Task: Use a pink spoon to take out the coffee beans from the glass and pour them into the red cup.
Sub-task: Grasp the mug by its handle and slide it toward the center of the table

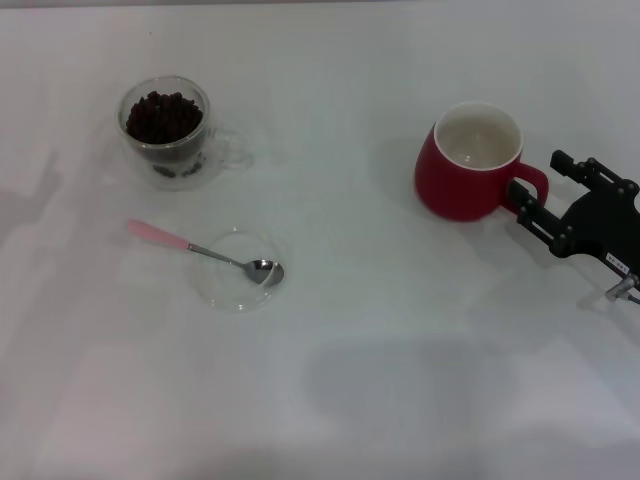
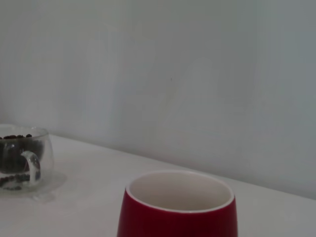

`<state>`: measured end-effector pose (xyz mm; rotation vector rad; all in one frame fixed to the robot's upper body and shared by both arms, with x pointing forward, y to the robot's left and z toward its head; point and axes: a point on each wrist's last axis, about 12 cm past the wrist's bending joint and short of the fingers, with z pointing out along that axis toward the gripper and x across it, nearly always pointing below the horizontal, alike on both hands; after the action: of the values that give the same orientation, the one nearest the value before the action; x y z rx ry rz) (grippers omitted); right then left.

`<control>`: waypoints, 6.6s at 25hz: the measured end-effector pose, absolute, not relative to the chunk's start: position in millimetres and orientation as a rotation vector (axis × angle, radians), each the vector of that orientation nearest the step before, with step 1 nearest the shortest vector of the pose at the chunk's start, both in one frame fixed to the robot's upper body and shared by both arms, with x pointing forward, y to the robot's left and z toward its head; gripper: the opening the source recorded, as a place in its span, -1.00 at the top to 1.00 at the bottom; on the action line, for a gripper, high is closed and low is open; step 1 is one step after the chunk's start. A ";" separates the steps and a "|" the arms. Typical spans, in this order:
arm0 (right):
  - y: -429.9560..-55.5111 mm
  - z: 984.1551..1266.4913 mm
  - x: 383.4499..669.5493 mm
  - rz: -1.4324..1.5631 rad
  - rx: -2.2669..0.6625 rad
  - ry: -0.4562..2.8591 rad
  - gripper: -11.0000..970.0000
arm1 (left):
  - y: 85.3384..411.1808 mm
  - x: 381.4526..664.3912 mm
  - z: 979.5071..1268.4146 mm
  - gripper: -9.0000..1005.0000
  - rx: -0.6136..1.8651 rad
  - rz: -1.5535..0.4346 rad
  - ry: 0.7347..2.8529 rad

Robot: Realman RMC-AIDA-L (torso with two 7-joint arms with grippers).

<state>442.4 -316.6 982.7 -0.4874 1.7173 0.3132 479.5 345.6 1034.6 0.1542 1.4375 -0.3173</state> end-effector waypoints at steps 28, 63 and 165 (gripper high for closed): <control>-303.4 980.9 432.2 0.381 -0.651 1.681 0.52 | 351.9 472.5 1032.9 -0.57 0.147 -0.300 1.448; -295.7 985.9 426.8 0.595 -0.555 1.696 0.57 | 352.9 476.2 1038.3 -0.57 0.184 -0.294 1.427; -298.4 978.9 366.6 0.954 -0.594 1.808 0.24 | 343.2 474.1 1036.3 -0.57 0.246 -0.344 1.436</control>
<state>366.6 -298.4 978.9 -0.5939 1.8083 0.9537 474.1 343.2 1036.3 0.2464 1.4359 -0.3436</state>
